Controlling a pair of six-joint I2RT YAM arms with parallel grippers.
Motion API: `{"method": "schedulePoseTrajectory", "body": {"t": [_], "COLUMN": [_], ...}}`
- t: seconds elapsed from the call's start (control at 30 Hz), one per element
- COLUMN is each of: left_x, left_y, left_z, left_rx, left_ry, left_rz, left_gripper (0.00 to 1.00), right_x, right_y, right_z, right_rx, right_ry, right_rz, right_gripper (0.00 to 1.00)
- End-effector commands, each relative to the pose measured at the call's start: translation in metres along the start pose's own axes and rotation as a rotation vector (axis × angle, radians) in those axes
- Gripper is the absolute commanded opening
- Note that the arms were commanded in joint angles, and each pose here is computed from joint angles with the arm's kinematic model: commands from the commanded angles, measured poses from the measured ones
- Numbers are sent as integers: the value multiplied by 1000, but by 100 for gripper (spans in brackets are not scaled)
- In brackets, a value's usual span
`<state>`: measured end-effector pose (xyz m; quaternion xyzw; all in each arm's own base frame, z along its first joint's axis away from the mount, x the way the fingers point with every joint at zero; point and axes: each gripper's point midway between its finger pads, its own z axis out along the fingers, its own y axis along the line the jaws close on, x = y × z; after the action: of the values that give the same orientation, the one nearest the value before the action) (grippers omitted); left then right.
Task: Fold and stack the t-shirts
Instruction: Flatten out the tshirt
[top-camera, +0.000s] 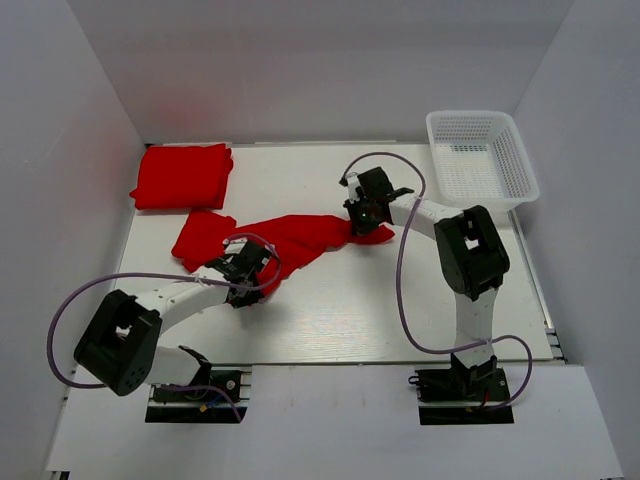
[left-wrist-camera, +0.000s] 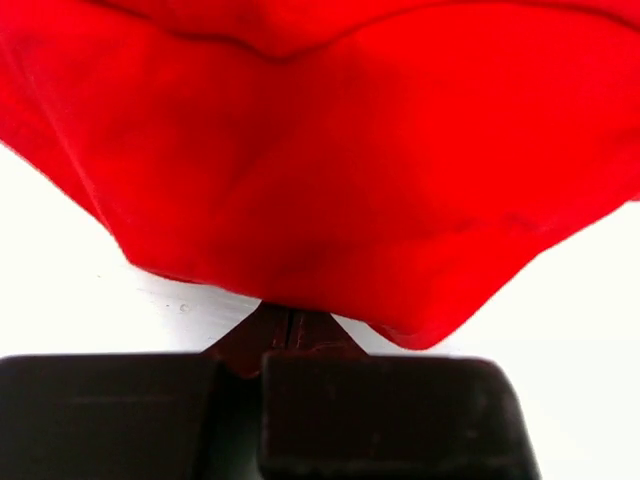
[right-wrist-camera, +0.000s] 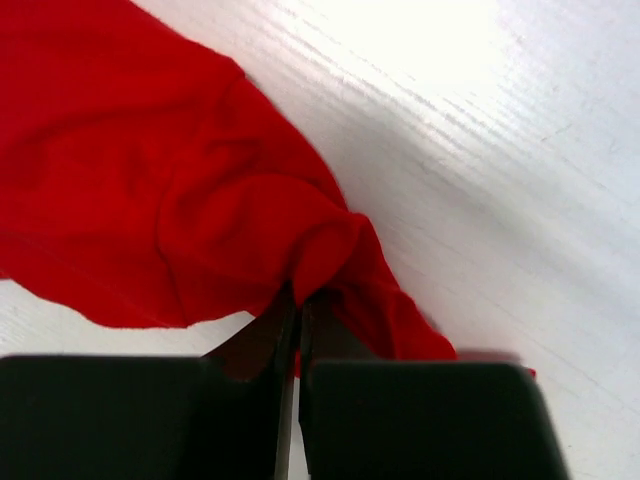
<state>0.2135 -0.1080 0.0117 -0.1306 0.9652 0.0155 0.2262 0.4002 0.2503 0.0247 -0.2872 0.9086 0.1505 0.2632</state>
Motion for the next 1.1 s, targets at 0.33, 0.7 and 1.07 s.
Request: {"method": "schedulePoseTrajectory", "body": {"t": [0.33,0.7,1.07], "left_x": [-130,-225,-294], "left_y": [-8,32,38], "left_z": [-180,-323,-470], "left_rx": [253,205,331], "left_ry": [-478,-895,-1287], "left_rz": [-23,-139,-163], "left_gripper": [0,0,0], "right_x": [-120,-113,-121], "right_y": [1,-52,-21], "right_z": [-163,-338,-524], "right_rx": [145,571,602], "right_ry": [-541,-755,-1098], "right_rz": [150,308,221], "right_gripper": [0,0,0]}}
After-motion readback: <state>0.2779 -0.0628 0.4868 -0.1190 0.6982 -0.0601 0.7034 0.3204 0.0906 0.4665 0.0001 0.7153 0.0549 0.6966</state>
